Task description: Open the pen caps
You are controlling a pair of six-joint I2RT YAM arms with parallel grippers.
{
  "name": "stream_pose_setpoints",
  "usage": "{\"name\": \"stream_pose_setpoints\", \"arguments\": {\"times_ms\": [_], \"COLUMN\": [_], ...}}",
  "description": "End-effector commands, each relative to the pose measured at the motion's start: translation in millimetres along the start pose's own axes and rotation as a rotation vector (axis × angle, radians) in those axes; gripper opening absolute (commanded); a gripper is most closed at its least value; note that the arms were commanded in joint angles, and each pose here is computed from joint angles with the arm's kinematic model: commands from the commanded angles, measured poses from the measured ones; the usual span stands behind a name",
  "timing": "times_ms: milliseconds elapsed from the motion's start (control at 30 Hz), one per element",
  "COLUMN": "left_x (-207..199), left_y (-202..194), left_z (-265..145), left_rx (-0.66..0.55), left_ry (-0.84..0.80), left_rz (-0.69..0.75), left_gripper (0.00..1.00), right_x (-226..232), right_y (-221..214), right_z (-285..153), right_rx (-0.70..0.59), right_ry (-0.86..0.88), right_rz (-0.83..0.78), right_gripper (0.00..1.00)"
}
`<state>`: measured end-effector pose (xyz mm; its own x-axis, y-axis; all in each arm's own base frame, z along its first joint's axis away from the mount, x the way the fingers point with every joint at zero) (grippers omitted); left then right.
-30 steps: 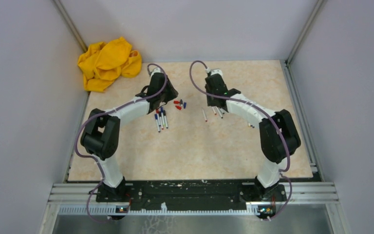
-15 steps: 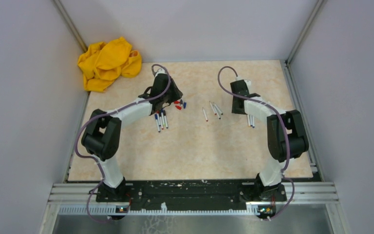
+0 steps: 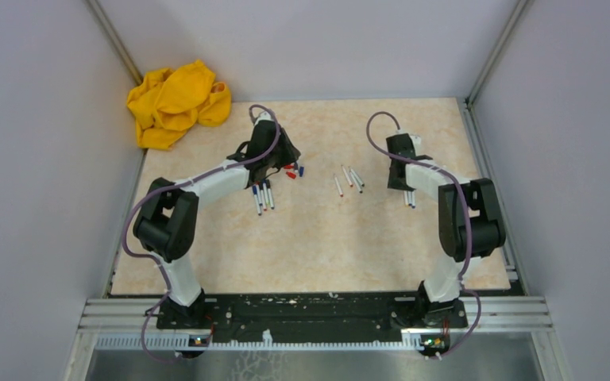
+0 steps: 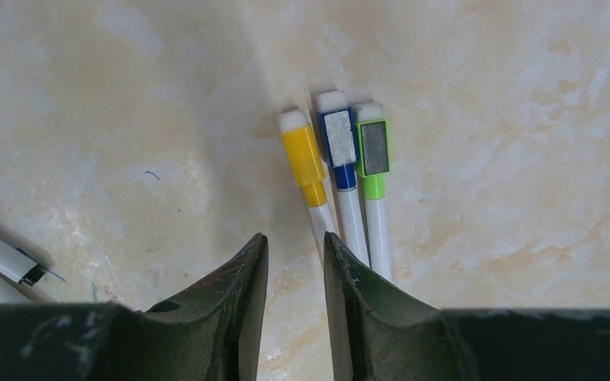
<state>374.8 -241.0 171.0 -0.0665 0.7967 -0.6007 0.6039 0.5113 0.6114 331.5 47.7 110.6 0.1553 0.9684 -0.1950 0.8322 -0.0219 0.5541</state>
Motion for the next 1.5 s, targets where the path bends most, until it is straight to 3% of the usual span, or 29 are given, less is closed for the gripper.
{"name": "stream_pose_setpoints", "arguments": {"times_ms": [0, 600, 967, 1200, 1467], "left_x": [-6, -10, -11, -14, -25], "left_y": [0, 0, 0, -10, -33], "left_z": [1, 0, -2, 1, 6], "left_rx": [-0.010, -0.010, -0.004, 0.069, 0.260], "left_ry": [-0.032, -0.039, -0.042, -0.119, -0.335], "left_rz": [-0.001, -0.002, 0.004, 0.014, -0.024], "left_gripper": [0.36, 0.36, 0.36, 0.36, 0.37], "right_x": [-5, -6, -5, 11, 65], "right_y": [2, -7, -18, 0, 22], "right_z": [5, 18, 13, -12, -65], "right_rx": [-0.019, 0.025, 0.029, -0.060, -0.171], "right_ry": [-0.016, 0.018, 0.062, 0.250, 0.588], "right_rz": [0.029, 0.039, 0.044, 0.013, -0.121], "right_gripper": [0.32, 0.30, 0.00, 0.00, 0.00]}}
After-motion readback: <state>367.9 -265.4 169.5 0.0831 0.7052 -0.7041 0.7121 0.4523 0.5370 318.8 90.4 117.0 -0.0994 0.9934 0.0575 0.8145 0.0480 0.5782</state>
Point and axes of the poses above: each gripper's point midway between its finger pads, its own z axis out along the fingers, its own x axis along the line the jaws close on, y = z × x, the point moved 9 cm from there along -z, back along the fingers, and after that the axes turned 7 degrees about -z, right-handed, at the moved point
